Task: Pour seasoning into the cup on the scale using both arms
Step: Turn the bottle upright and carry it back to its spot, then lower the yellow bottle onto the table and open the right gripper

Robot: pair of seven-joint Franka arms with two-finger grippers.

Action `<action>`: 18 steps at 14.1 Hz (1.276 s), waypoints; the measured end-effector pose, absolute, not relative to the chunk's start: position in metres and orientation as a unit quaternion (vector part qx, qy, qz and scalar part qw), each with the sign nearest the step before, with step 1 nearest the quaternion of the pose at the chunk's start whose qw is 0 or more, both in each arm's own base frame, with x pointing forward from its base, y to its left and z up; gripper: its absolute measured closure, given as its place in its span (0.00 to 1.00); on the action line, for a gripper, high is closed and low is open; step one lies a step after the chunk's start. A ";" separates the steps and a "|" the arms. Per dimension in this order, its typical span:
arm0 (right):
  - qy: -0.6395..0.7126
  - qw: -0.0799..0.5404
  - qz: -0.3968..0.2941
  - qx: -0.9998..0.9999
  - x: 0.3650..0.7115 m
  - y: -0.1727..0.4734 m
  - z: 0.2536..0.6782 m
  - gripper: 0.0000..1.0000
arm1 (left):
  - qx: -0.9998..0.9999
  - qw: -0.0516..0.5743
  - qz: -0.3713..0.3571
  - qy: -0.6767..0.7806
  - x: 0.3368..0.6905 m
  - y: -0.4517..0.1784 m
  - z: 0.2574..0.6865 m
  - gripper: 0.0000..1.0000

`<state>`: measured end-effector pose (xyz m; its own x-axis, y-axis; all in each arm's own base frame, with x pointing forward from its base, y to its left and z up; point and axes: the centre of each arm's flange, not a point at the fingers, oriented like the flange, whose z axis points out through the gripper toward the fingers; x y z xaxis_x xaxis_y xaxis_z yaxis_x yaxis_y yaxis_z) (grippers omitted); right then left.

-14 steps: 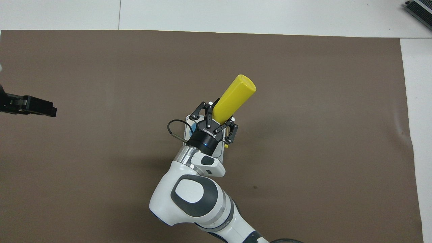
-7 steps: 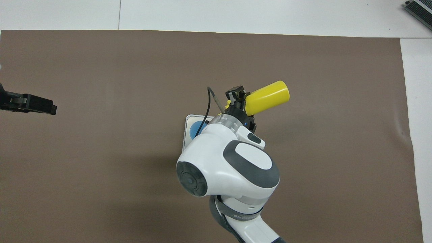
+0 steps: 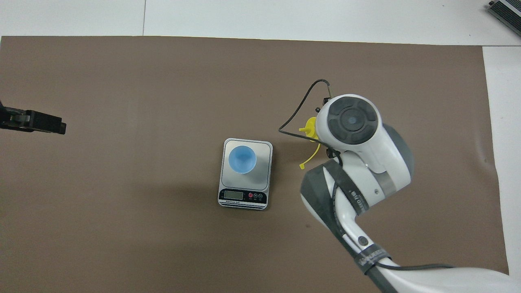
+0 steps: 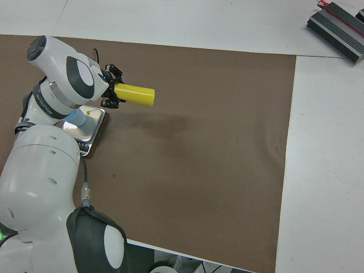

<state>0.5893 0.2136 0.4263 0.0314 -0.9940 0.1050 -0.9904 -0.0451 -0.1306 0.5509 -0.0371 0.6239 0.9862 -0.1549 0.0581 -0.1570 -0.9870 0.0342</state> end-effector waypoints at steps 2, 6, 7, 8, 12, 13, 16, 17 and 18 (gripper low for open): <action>0.697 0.034 -0.007 -0.717 0.603 0.162 0.414 0.45 | 0.996 0.019 0.023 -0.084 0.550 -0.044 0.619 0.00; 0.701 0.095 0.093 -0.701 0.609 0.081 0.393 0.45 | 0.996 0.018 0.023 -0.081 0.549 -0.040 0.621 0.00; 0.698 0.119 0.120 -0.696 0.608 0.069 0.388 0.45 | 0.996 0.018 0.024 -0.080 0.548 -0.039 0.622 0.00; 0.693 0.137 0.142 -0.694 0.606 0.057 0.384 0.45 | 0.996 0.017 0.025 -0.080 0.547 -0.039 0.623 0.00; 0.672 0.179 0.217 -0.685 0.596 0.017 0.377 0.45 | 0.996 0.017 0.024 -0.080 0.547 -0.039 0.622 0.00; 0.667 0.190 0.233 -0.681 0.593 0.009 0.377 0.45 | 0.996 0.017 0.024 -0.080 0.547 -0.039 0.622 0.00; 0.645 0.217 0.258 -0.685 0.580 -0.019 0.372 0.45 | 0.996 0.017 0.024 -0.080 0.547 -0.038 0.622 0.00; 0.632 0.223 0.260 -0.695 0.575 -0.026 0.367 0.45 | 0.996 0.017 0.024 -0.080 0.547 -0.038 0.621 0.00; 0.619 0.226 0.265 -0.704 0.570 -0.030 0.362 0.45 | 0.996 0.017 0.023 -0.080 0.547 -0.038 0.621 0.00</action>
<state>0.5702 -0.0299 0.3624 0.0943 -0.7521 -0.6523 -0.9912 -0.1322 0.0092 0.5469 -0.0383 0.6214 0.9863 -0.1576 0.0495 -0.1593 -0.9868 0.0307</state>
